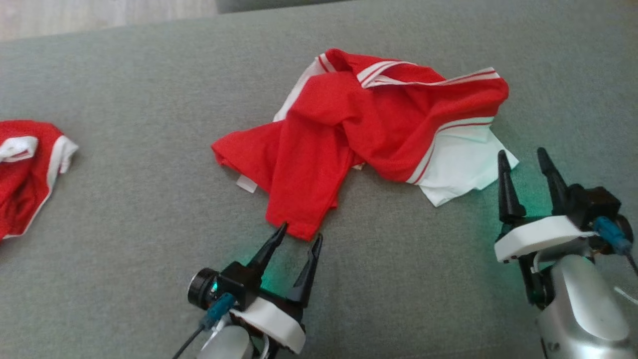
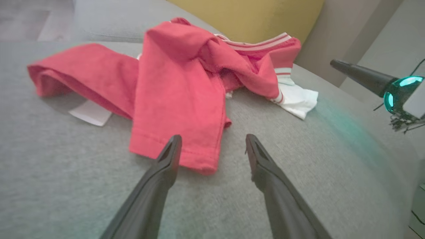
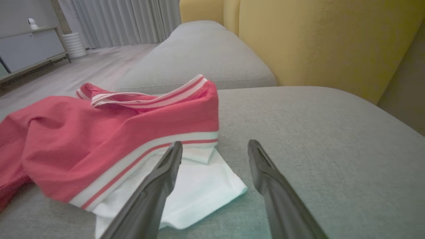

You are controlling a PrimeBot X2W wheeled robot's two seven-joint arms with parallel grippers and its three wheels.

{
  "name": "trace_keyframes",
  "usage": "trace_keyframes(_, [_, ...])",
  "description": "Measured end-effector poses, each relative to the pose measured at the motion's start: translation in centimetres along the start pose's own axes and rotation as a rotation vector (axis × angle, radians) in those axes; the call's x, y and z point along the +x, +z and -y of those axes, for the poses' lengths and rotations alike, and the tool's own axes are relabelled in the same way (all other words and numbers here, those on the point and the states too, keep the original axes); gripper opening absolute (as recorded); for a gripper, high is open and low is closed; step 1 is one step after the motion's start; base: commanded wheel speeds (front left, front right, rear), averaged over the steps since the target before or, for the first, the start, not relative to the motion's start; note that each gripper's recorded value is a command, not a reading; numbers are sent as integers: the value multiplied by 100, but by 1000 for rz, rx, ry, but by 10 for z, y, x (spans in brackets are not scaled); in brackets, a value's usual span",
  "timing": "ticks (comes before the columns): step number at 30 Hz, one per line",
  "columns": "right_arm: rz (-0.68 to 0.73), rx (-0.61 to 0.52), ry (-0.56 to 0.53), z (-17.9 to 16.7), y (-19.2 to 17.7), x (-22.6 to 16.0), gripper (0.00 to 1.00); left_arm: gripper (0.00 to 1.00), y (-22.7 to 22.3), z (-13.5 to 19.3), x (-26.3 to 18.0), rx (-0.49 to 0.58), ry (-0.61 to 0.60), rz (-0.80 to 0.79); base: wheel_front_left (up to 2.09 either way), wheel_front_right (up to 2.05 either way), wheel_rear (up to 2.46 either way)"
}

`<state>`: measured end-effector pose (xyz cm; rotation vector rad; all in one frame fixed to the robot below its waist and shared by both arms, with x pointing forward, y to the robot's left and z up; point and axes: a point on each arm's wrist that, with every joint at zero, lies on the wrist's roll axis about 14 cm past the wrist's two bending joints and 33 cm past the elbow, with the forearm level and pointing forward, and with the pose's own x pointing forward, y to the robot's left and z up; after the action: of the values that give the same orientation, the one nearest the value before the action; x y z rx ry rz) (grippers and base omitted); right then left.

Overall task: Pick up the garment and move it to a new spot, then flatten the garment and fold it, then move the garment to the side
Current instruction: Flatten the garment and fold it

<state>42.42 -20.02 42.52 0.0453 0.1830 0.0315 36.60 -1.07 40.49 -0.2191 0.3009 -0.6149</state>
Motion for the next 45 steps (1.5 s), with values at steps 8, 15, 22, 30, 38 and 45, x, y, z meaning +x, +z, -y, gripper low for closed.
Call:
trace_keyframes(8, [-34, -6, -38, 16, -12, -2, 100, 100, -14, 7, 14, 28, -55, -51, 0, 0, 0])
trace_keyframes(15, [-18, -9, -49, 20, -6, 5, 100, 100, -30, 2, 19, 64, -56, -110, 0, 0, 0])
trace_keyframes(22, [-16, 17, -68, 25, -5, 6, 100, 0, -40, -1, 22, 102, -67, -156, 0, 0, 0])
trace_keyframes(30, [-94, 76, -91, 26, -29, 10, 100, 0, -31, -15, 21, 98, 10, -136, 0, 0, 0])
trace_keyframes(38, [-173, 64, -70, 18, -47, 22, 100, 0, -27, -30, 9, 84, 73, -116, 0, 0, 0])
trace_keyframes(45, [-240, 56, -83, 21, -62, 25, 100, 0, -25, -38, 3, 71, 108, -105, 0, 0, 0])
